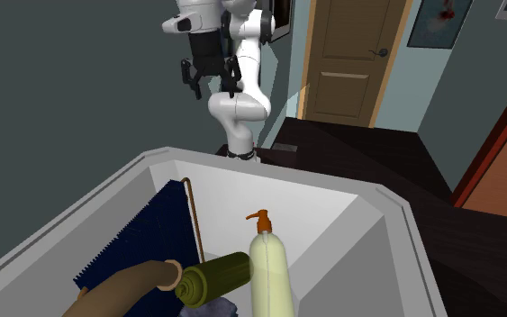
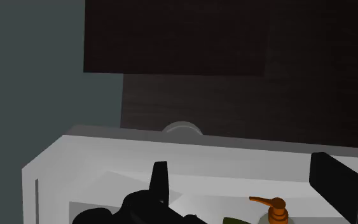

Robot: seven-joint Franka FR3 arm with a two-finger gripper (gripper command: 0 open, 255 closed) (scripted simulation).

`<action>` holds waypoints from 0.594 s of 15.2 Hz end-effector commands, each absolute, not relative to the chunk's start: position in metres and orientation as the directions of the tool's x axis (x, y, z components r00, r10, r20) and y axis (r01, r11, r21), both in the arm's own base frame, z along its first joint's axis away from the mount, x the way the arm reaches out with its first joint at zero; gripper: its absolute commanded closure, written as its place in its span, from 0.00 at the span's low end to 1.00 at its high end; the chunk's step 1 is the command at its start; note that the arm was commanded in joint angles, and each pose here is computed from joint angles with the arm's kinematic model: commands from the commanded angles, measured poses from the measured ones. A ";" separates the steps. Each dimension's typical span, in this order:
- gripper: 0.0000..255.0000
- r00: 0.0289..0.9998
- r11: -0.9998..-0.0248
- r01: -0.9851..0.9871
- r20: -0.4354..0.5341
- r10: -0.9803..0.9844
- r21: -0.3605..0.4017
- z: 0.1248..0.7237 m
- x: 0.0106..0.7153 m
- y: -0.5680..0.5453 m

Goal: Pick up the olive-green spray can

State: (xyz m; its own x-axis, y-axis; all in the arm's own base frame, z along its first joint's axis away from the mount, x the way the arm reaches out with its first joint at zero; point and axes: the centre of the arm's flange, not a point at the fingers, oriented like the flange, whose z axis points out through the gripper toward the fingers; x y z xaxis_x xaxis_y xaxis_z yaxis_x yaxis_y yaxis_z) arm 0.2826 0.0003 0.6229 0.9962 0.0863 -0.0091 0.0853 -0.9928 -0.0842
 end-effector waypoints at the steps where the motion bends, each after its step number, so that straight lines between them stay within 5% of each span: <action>1: 0.00 0.996 -0.993 0.085 -0.009 0.086 -0.084 0.623 0.283 0.000; 9: 0.00 0.988 -0.999 -0.044 0.146 -0.046 -0.014 0.556 0.324 0.062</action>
State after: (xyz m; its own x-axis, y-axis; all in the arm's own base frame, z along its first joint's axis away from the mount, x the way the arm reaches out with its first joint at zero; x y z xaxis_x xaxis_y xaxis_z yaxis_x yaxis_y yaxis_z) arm 0.3174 0.0528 0.5630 0.9923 -0.0278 0.1211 -0.0255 -0.9995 -0.0199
